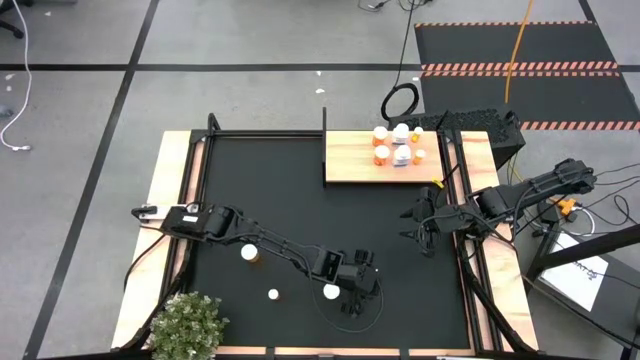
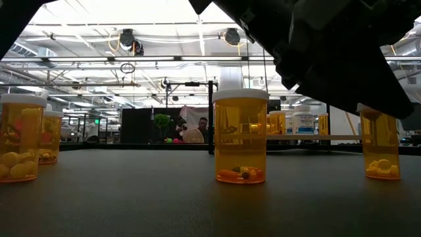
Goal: Pick and place medicine bottles onto shelf by color
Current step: Put the small orange pill bottle on the shelf
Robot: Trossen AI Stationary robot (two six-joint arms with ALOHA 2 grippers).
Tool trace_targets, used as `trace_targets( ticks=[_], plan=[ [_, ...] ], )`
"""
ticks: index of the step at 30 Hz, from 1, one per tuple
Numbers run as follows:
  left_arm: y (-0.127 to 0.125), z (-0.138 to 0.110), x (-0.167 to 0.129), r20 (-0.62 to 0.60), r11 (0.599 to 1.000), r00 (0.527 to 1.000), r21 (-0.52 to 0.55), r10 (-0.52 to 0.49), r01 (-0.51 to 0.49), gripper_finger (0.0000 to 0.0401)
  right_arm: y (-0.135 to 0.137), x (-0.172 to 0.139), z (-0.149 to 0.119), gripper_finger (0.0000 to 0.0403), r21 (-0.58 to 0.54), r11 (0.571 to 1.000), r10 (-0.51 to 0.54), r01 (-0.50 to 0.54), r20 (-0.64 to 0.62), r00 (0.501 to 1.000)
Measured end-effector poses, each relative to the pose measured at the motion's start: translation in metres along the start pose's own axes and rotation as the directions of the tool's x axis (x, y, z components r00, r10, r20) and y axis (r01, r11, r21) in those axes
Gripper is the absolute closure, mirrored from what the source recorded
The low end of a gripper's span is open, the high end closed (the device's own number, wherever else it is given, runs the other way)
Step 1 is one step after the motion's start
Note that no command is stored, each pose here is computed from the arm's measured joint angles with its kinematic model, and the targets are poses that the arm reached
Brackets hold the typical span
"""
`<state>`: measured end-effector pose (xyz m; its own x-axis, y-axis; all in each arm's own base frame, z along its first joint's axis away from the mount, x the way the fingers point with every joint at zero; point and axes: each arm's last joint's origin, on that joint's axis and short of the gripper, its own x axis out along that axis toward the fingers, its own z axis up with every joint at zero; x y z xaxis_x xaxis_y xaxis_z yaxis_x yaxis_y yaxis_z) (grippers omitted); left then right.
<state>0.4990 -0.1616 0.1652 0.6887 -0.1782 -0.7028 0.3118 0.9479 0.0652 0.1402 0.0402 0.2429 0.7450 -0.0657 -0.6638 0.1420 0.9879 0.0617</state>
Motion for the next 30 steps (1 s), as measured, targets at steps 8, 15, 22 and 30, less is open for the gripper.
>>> trace_targets(
  ticks=[8, 15, 22, 30],
  plan=[
    [0.000, 0.000, 0.000, 0.000, 1.000, 1.000, 0.008, 0.000, 0.000, 0.0244, 0.000, 0.000, 0.000, 0.0172, 0.000, 1.000, 0.000, 0.000, 0.000, 1.000],
    [0.000, 0.000, -0.001, -0.013, 1.000, 1.000, 0.026, -0.001, 0.002, 0.0263, 0.000, 0.000, 0.000, 0.0172, -0.005, 1.000, 0.000, 0.000, 0.000, 1.000],
    [0.000, 0.003, -0.007, -0.008, 0.999, 1.000, 0.028, -0.016, 0.016, 0.0269, 0.000, 0.000, 0.000, 0.0172, -0.005, 1.000, -0.001, 0.001, -0.001, 1.000],
    [0.002, 0.019, -0.038, 0.008, 0.999, 1.000, 0.037, -0.019, 0.018, 0.0269, -0.001, 0.001, 0.001, 0.0172, 0.011, 0.999, -0.050, 0.050, 0.031, 0.998]
  ],
)
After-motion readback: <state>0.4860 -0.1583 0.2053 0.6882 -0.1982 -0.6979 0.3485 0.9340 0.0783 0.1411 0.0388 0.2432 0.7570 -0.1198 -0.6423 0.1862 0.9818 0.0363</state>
